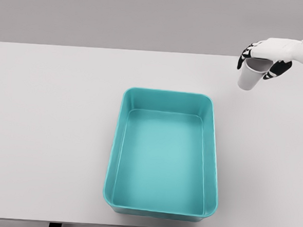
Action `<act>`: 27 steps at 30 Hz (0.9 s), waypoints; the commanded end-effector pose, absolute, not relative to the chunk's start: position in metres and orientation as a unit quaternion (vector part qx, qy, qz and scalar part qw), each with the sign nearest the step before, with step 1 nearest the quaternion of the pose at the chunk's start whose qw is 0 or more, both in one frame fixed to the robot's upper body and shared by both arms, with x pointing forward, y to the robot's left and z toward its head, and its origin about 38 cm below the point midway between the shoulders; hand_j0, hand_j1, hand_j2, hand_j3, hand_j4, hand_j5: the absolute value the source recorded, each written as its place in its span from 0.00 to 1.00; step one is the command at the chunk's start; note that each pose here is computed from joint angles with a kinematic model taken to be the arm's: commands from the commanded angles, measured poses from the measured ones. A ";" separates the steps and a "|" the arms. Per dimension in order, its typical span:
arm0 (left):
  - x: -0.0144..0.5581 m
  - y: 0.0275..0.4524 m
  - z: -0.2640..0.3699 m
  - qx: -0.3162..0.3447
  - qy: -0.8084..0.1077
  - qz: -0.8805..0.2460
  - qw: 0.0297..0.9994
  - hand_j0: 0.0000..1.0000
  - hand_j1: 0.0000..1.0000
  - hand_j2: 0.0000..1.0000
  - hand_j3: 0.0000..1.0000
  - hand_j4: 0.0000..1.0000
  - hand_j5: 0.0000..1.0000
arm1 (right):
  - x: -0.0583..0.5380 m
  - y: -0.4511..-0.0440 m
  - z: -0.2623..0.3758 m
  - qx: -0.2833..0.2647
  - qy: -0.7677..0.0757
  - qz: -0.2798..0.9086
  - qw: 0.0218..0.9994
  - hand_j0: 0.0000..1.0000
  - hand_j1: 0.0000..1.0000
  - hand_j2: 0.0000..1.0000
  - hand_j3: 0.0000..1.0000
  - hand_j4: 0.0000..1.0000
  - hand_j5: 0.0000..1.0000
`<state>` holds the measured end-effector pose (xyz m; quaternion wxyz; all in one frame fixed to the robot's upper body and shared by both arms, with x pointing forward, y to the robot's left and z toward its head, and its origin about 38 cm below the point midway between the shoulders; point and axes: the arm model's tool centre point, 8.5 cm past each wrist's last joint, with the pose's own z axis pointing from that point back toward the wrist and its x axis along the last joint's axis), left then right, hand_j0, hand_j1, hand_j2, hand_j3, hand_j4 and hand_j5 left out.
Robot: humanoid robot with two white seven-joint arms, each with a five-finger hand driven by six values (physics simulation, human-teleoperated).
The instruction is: Put the paper cup into the basket with your right arm
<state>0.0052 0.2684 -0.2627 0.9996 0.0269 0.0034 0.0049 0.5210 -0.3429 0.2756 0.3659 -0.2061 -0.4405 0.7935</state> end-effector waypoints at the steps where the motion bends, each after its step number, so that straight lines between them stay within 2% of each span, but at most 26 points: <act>1: 0.005 0.268 -0.263 0.027 0.004 0.005 1.000 1.00 1.00 1.00 1.00 1.00 1.00 | 0.518 -0.341 0.281 -0.208 -0.445 0.794 0.358 0.64 0.64 0.64 0.64 0.64 0.64; 27: 0.005 0.268 -0.263 0.027 0.004 0.005 1.000 1.00 1.00 1.00 1.00 1.00 1.00 | 0.462 -0.303 0.337 -0.187 -0.500 0.808 0.250 0.64 0.64 0.64 0.64 0.64 0.64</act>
